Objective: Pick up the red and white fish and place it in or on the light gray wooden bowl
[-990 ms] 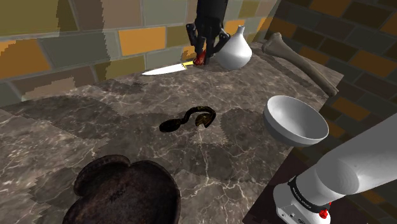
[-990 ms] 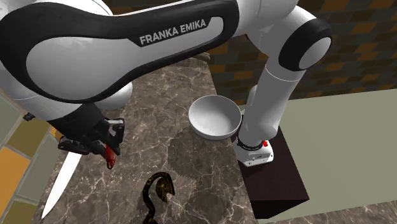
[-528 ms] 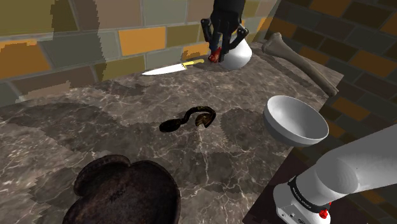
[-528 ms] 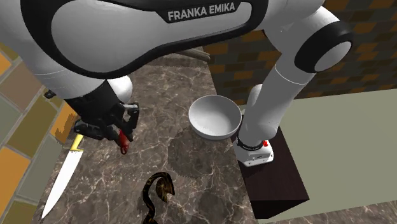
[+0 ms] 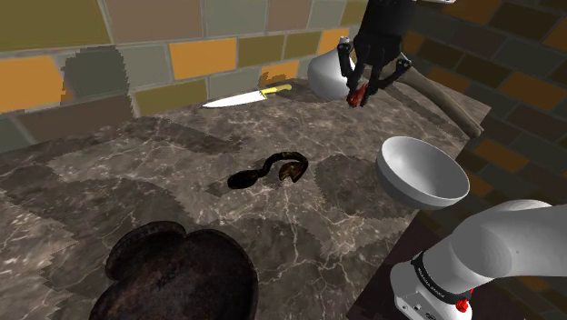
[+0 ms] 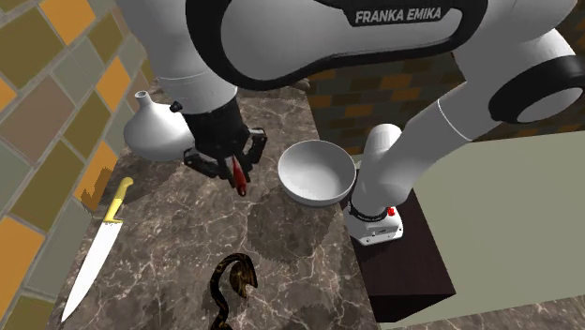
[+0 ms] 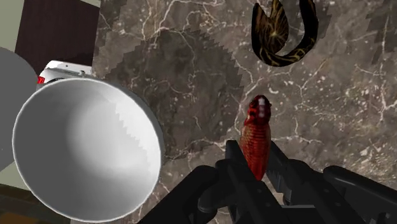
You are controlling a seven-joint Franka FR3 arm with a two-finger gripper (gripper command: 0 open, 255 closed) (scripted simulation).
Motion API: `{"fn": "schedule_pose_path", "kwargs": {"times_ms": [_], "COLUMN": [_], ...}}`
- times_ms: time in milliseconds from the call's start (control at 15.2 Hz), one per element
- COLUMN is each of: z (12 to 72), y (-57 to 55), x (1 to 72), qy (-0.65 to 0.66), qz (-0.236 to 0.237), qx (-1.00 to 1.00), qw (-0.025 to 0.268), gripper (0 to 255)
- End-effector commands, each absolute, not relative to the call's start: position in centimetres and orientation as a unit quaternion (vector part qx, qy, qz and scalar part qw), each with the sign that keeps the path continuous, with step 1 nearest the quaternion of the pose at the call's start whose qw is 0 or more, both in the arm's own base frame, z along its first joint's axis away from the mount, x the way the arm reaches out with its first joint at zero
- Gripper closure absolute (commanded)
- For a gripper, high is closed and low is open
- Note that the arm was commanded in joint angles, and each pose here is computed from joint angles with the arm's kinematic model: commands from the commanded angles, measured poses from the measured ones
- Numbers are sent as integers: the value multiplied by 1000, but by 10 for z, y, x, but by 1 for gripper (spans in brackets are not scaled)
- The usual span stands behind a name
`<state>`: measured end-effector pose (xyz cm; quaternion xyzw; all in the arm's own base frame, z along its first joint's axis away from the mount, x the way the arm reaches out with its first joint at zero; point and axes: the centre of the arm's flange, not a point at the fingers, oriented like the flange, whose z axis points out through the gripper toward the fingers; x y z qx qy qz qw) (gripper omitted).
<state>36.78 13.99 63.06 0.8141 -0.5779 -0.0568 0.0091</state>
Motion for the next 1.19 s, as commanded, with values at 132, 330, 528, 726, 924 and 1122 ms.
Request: {"fn": "schedule_pose_path", "kwargs": {"times_ms": [132,330,528,726,924,1122], "z": [629,629,629,629,618,602], "y": [113,92,71,51,45,45], "x": [320,286,253,219,209,209], "qy": [-578,-578,-578,-578,-578,-578], "qz": [-58,-58,-58,-58,-58,-58], "qx": [814,814,814,814,814,814], "qw": [8,8,8,8,8,8], "gripper": [255,255,255,255,255,255]}}
